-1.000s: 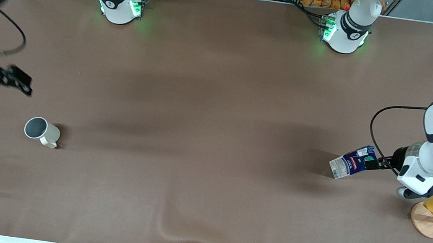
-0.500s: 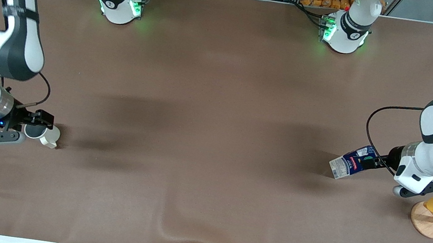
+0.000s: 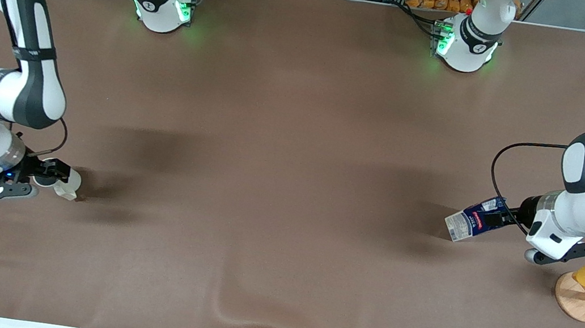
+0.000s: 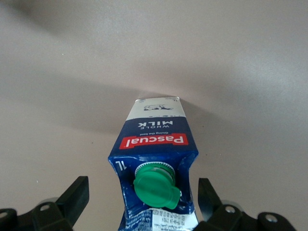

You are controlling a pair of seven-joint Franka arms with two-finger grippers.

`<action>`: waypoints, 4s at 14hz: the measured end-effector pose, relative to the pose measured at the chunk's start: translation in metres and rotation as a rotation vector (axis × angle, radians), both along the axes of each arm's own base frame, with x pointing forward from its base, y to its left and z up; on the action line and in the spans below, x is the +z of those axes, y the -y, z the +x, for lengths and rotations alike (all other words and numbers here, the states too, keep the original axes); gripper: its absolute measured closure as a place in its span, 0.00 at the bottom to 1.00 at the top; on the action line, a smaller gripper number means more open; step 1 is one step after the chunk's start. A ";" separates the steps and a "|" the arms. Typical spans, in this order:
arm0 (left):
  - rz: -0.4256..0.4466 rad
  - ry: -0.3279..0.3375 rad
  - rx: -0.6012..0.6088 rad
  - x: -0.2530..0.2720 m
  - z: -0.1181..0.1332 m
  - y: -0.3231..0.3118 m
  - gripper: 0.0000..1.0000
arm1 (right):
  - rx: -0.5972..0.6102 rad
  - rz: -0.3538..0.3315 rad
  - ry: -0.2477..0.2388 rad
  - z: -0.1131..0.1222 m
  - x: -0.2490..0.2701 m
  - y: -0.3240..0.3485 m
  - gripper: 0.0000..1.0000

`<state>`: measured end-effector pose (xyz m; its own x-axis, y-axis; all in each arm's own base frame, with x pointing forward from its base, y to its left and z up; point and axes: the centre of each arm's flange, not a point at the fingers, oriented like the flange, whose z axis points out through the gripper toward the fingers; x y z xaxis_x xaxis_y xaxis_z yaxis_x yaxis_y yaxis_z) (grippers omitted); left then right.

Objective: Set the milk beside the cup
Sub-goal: 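Close the right gripper on the white mug rim, then carry the mug with the right gripper to the table middle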

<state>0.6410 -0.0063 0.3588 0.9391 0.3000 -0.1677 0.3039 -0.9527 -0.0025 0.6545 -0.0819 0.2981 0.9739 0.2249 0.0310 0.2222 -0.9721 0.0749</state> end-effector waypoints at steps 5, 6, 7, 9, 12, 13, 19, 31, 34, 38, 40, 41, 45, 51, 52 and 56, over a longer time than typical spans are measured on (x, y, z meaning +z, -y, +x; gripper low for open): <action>-0.001 -0.008 0.000 -0.005 0.000 0.000 0.02 | 0.002 0.007 -0.055 -0.011 -0.022 -0.002 0.14; -0.002 -0.010 0.000 -0.007 0.000 0.000 0.04 | 0.003 0.008 -0.061 -0.013 -0.025 -0.002 0.21; -0.003 -0.011 0.000 -0.010 0.000 0.000 0.05 | 0.001 0.008 -0.065 -0.015 -0.027 0.000 0.31; -0.004 -0.012 0.001 -0.014 0.001 0.000 0.10 | -0.004 0.009 -0.070 -0.017 -0.029 0.010 0.48; -0.001 -0.014 0.022 -0.015 0.001 0.000 0.21 | -0.012 0.010 -0.076 -0.021 -0.031 0.022 0.60; 0.000 -0.014 0.027 -0.015 0.001 0.000 0.21 | -0.013 0.010 -0.077 -0.022 -0.031 0.023 0.60; 0.005 -0.013 0.056 -0.014 0.002 0.005 0.56 | -0.005 0.020 -0.072 -0.021 -0.033 0.015 0.97; -0.002 -0.011 0.018 0.049 0.009 0.026 0.58 | -0.208 0.063 -0.099 -0.010 0.126 -0.244 0.97; -0.001 -0.014 0.016 0.052 0.008 0.027 0.57 | -0.275 0.068 -0.085 -0.045 0.122 -0.368 0.97; -0.002 -0.021 0.005 0.058 0.005 0.033 0.57 | -0.349 0.092 -0.073 -0.089 0.109 -0.467 0.97; -0.002 -0.020 0.002 0.063 0.003 0.035 0.56 | -0.372 0.101 -0.068 -0.112 0.098 -0.506 0.97; -0.001 -0.024 0.002 0.064 0.002 0.035 0.57 | -0.384 0.111 -0.062 -0.121 0.091 -0.523 0.97; 0.001 -0.037 0.004 0.065 0.000 0.033 0.56 | -0.408 0.116 -0.071 -0.149 0.033 -0.573 0.97; 0.000 -0.040 0.000 0.065 0.000 0.035 0.56 | -0.421 0.082 -0.100 -0.161 -0.011 -0.587 0.97; -0.001 -0.040 -0.003 0.065 0.000 0.037 0.56 | -0.428 0.086 -0.097 -0.163 -0.015 -0.590 0.97; -0.001 -0.041 -0.005 0.065 0.000 0.038 0.56 | -0.456 0.088 -0.087 -0.170 -0.032 -0.600 0.71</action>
